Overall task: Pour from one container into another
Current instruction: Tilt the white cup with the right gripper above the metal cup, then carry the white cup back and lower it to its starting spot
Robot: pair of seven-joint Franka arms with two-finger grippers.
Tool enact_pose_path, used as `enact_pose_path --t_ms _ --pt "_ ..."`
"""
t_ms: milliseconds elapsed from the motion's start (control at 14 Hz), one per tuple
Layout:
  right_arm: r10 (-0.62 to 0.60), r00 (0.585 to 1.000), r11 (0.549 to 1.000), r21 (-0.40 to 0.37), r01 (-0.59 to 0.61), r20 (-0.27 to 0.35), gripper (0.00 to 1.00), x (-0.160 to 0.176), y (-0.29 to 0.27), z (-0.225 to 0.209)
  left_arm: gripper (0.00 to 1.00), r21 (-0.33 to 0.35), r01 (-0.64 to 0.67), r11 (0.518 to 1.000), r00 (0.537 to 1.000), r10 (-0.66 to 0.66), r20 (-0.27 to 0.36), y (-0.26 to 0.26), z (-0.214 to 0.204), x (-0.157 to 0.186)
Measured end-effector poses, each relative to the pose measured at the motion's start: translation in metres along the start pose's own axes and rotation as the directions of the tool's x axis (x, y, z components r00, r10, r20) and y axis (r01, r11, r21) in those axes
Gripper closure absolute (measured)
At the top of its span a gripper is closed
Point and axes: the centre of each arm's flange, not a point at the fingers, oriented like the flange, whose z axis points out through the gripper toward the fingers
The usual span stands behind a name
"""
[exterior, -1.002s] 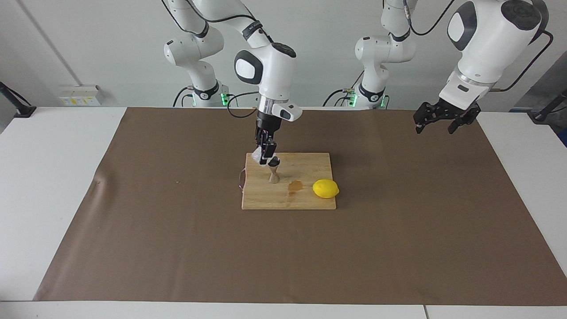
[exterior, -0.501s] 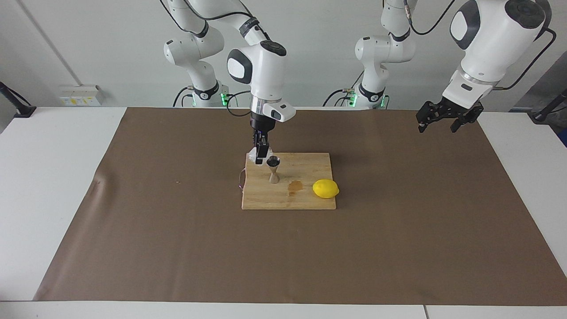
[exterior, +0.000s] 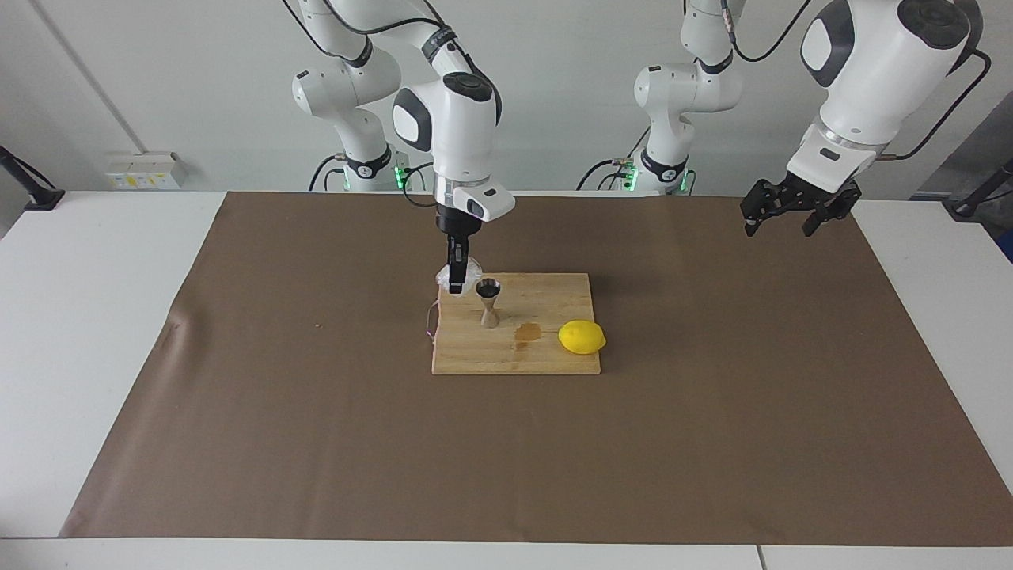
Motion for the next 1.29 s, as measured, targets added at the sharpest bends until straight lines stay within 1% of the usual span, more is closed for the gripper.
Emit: enact_pose_path --t_ms 143,286,501,644,931,1145,1288 --pt "0.045 0.999 0.999 0.031 -0.044 -0.030 0.49 -0.014 0.006 0.003 0.00 0.000 0.000 1.000 1.000 0.000 0.000 0.000 0.000 0.000" --pt "0.068 0.996 0.996 0.066 -0.064 -0.065 0.49 -0.032 0.014 0.009 0.00 0.000 0.000 1.000 1.000 0.000 0.000 0.000 0.000 0.000" --pt "0.097 0.988 0.989 0.119 -0.083 -0.118 0.49 -0.071 0.025 0.022 0.00 0.000 0.000 1.000 1.000 0.000 -0.003 0.000 -0.001 -0.001" --pt "0.119 0.978 0.984 0.155 -0.093 -0.170 0.49 -0.100 0.029 0.035 0.00 0.000 0.000 1.000 1.000 0.000 -0.005 0.000 -0.003 -0.001" --pt "0.163 0.944 0.973 0.207 -0.105 -0.288 0.49 -0.161 0.025 0.072 0.00 0.000 0.000 1.000 1.000 0.000 -0.006 0.000 -0.003 -0.002" --pt "0.188 0.903 0.968 0.226 -0.106 -0.386 0.49 -0.199 0.014 0.103 0.00 0.000 0.000 1.000 1.000 0.000 -0.006 0.000 -0.003 -0.002" --pt "0.183 0.879 0.970 0.224 -0.090 -0.440 0.49 -0.226 0.004 0.123 0.00 0.000 0.001 1.000 1.000 -0.001 -0.006 -0.001 -0.003 -0.002"
